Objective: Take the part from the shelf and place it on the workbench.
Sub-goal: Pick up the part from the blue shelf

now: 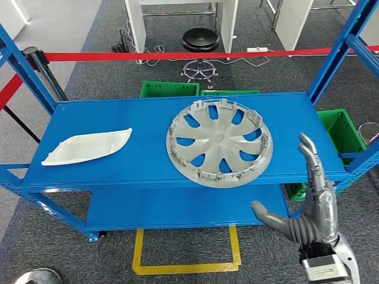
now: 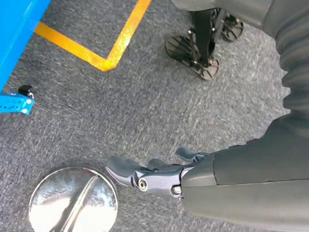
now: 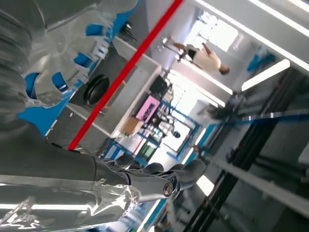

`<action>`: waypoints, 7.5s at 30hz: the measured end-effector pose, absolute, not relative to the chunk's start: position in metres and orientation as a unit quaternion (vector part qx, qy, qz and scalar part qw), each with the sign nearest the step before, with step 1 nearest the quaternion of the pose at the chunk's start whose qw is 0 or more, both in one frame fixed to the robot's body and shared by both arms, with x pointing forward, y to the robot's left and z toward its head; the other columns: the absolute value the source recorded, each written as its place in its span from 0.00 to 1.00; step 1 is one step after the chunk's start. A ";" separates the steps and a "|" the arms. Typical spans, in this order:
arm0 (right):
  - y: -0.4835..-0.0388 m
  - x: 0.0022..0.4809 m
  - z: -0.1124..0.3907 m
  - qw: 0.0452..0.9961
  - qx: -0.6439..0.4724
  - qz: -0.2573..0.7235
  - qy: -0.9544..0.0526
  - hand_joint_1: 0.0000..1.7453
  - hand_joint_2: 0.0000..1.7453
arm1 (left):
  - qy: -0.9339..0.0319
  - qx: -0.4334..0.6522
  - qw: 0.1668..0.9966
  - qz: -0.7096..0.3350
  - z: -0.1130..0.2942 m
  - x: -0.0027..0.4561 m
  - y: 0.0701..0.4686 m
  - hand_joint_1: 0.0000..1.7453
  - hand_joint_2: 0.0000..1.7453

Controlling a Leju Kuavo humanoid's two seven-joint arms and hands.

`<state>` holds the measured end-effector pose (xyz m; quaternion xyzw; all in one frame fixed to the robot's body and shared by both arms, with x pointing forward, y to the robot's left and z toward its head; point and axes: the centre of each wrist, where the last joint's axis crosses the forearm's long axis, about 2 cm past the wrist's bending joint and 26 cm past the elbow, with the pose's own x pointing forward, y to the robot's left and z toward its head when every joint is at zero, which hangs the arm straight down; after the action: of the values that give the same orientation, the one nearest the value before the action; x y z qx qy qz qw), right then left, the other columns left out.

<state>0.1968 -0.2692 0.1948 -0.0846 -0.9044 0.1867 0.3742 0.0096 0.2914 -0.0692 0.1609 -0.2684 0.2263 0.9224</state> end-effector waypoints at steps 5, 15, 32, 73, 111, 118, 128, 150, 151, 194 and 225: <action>-0.266 0.202 0.191 0.371 -0.087 0.279 -0.881 0.00 1.00 | -0.269 0.157 0.927 0.208 -0.071 0.011 0.297 0.00 1.00; -0.257 0.217 0.172 0.378 -0.101 0.444 -0.806 0.00 1.00 | -0.275 0.149 0.933 0.178 -0.076 0.019 0.304 0.00 1.00; -0.249 0.274 0.141 0.407 -0.160 0.623 -0.648 0.00 1.00 | -0.289 0.127 0.941 0.124 -0.082 0.033 0.305 0.00 1.00; -0.234 0.313 0.128 0.456 -0.206 0.647 -0.576 0.00 1.00 | -0.284 0.123 0.944 0.112 -0.084 0.032 0.308 0.00 1.00; -0.245 0.351 0.110 0.572 -0.299 0.540 -0.540 0.00 1.00 | -0.292 0.111 0.946 0.086 -0.077 0.031 0.315 0.00 1.00; -0.244 0.350 0.109 0.573 -0.278 0.551 -0.539 0.50 1.00 | -0.294 0.114 0.946 0.078 -0.077 0.030 0.317 0.00 1.00; -0.244 0.348 0.105 0.573 -0.262 0.559 -0.539 1.00 1.00 | -0.291 0.120 0.947 0.069 -0.078 0.027 0.318 0.00 1.00; -0.224 0.312 0.138 0.464 -0.271 0.503 -0.677 1.00 1.00 | -0.305 0.126 0.937 0.113 -0.078 0.021 0.319 0.00 1.00; -0.223 0.308 0.144 0.451 -0.276 0.495 -0.690 1.00 1.00 | -0.309 0.126 0.935 0.123 -0.078 0.020 0.319 0.00 1.00; -0.227 0.233 0.182 0.349 -0.267 0.416 -0.796 1.00 1.00 | -0.337 0.146 0.922 0.123 -0.078 0.023 0.318 0.00 1.00; -0.308 0.144 0.207 0.389 -0.160 0.223 -0.879 1.00 1.00 | -0.361 0.159 0.918 0.031 -0.091 0.044 0.263 0.00 1.00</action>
<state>0.1439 -0.3082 0.2070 -0.1605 -0.8793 0.2226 0.3892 0.0437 0.2632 -0.0905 0.1591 -0.3608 0.0309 0.9185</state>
